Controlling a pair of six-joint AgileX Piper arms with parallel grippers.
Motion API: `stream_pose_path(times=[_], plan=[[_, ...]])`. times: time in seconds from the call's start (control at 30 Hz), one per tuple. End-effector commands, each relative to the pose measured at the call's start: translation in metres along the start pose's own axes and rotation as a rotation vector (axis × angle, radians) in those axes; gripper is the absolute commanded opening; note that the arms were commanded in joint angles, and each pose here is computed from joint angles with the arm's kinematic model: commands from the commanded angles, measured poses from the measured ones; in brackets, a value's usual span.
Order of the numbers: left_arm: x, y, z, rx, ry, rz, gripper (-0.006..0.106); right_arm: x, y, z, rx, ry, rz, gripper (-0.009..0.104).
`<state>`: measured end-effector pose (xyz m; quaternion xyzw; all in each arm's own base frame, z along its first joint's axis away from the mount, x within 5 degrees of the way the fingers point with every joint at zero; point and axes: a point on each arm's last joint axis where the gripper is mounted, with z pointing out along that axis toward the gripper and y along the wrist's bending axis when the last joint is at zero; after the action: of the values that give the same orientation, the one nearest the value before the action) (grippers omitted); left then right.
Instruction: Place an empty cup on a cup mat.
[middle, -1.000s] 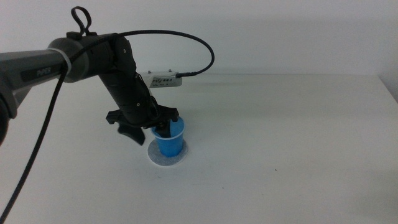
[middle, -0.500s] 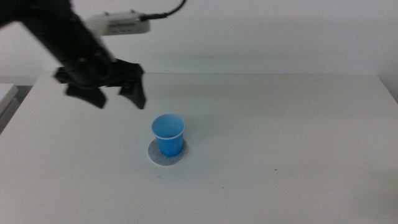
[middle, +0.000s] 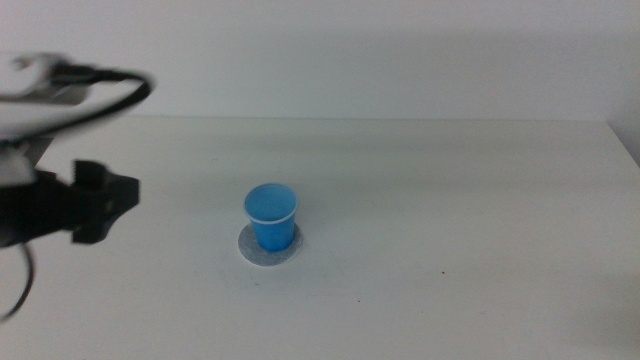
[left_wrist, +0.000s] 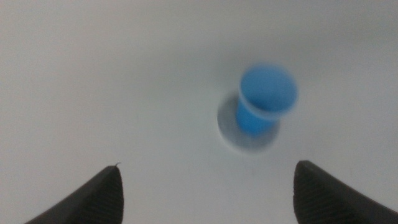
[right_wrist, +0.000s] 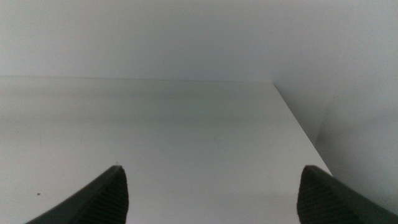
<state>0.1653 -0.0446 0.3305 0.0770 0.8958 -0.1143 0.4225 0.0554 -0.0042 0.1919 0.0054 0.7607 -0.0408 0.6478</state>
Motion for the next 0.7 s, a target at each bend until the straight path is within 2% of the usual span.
stream_pose_path(times=[0.0,0.13,0.23,0.53,0.6,0.67], plan=[[0.013,0.002,-0.013,-0.008,-0.157,-0.003,0.094,0.0,0.0,0.0,-0.001,-0.011,-0.011,0.093],[0.047,0.011,-0.015,-0.068,-0.38,0.045,0.094,0.0,0.0,0.0,-0.001,-0.011,-0.011,0.093],[0.079,0.017,-0.017,-0.074,-0.491,-0.019,0.094,0.0,0.0,0.0,-0.001,-0.011,-0.011,0.093],[0.166,0.035,-0.011,-0.223,-0.638,-0.087,0.094,0.0,0.0,0.0,-0.001,-0.011,-0.011,0.093],[0.169,0.035,-0.014,-0.205,-0.692,-0.134,0.094,0.0,0.0,0.0,-0.001,-0.011,-0.011,0.093],[0.175,0.035,-0.01,-0.21,-0.611,-0.154,0.094,0.0,0.0,0.0,-0.001,-0.011,-0.011,0.093]])
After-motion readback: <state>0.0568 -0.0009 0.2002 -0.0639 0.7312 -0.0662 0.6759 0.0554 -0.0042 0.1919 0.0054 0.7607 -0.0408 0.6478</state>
